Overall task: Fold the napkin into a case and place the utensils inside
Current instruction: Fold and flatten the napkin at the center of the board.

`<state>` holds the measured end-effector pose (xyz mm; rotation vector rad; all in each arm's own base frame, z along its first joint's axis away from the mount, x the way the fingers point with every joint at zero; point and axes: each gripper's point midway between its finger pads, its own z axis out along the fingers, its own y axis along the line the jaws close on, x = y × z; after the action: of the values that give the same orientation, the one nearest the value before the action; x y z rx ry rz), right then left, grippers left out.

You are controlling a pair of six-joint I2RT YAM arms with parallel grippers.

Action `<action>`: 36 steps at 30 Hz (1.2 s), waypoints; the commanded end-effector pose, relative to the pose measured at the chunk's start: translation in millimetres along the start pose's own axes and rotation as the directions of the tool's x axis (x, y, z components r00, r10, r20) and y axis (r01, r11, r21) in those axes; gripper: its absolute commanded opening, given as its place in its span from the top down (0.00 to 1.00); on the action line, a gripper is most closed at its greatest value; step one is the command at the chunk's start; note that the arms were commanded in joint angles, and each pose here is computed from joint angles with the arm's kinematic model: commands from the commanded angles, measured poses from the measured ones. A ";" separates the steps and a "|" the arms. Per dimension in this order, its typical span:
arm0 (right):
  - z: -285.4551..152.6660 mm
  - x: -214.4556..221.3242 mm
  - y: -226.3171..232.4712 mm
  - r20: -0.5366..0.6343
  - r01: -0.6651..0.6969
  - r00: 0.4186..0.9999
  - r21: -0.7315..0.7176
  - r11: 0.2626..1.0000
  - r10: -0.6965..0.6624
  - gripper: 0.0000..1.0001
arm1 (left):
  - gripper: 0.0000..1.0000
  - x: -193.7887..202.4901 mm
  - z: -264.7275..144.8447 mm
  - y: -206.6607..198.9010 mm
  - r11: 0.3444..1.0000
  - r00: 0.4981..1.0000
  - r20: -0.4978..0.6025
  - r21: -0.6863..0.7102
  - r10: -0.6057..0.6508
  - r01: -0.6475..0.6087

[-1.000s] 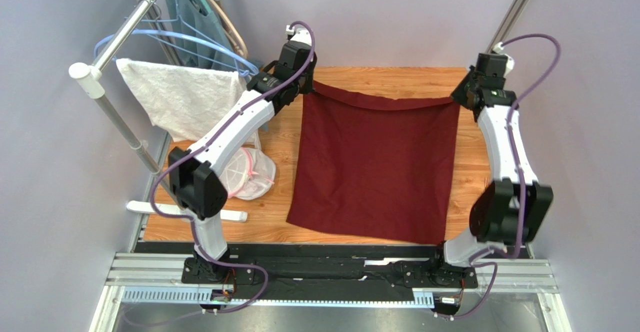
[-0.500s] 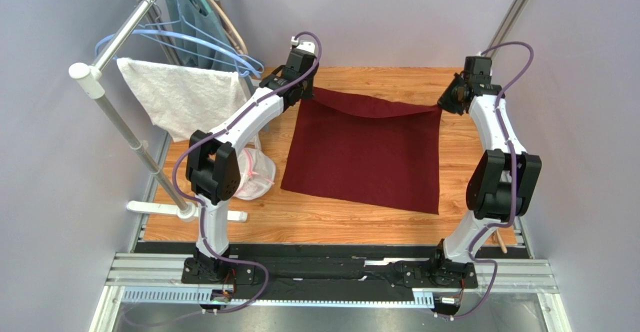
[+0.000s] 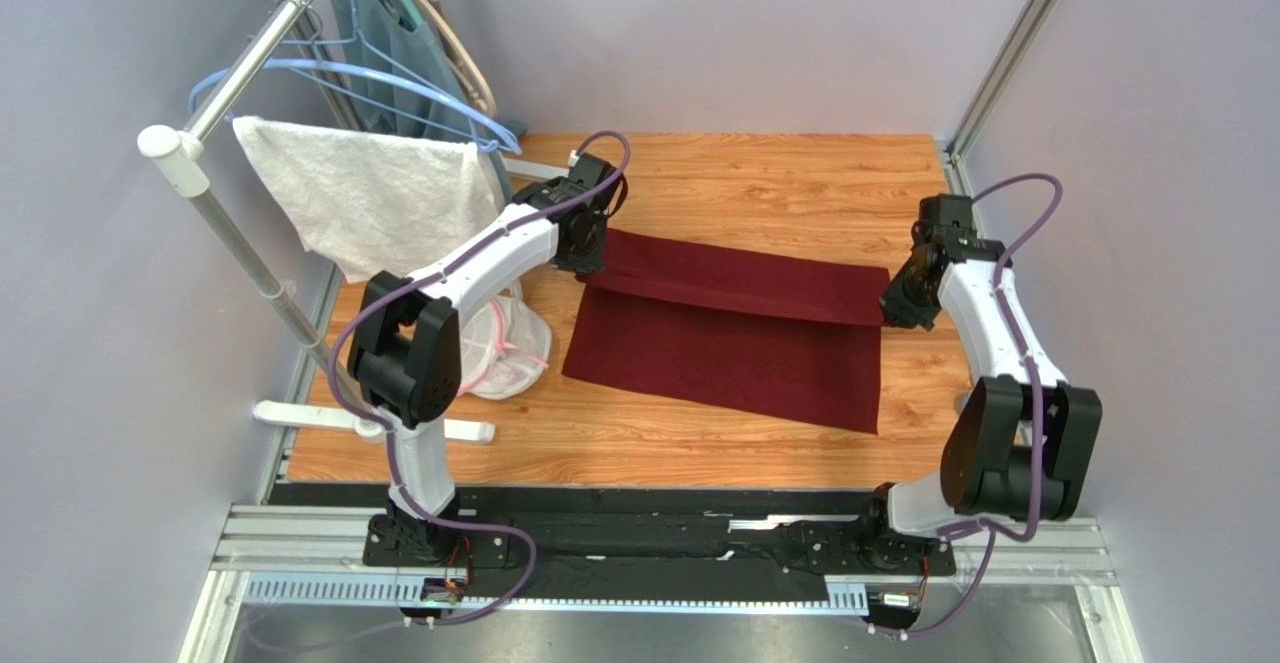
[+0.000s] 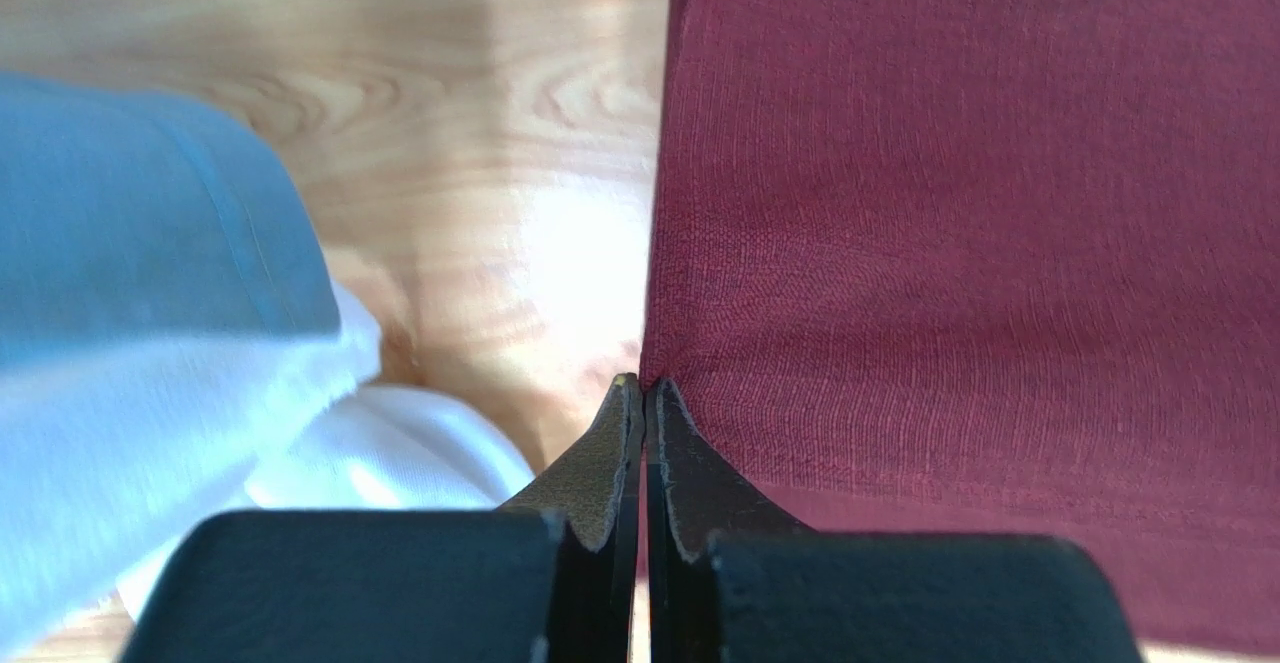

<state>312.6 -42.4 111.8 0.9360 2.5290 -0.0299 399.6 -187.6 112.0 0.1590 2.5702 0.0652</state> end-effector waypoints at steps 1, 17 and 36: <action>-13.6 10.4 -29.7 0.051 -0.074 0.996 0.096 0.993 0.069 1.00 | 1.00 12.5 -24.3 7.1 0.999 1.000 -0.013 0.031 -0.016 0.016; 10.5 103.3 -53.4 -0.136 -0.152 0.976 0.123 0.981 0.169 1.00 | 1.00 86.9 -6.0 3.3 0.998 0.987 -0.161 0.059 0.001 0.008; 55.5 38.1 -18.4 -0.032 -0.017 0.999 0.148 0.989 0.022 1.00 | 1.00 103.8 6.4 2.9 0.995 0.978 -0.188 0.016 -0.091 0.096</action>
<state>278.1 -30.0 20.6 1.1017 2.6616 -0.0998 309.0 -171.1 33.9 0.0925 2.8327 0.0317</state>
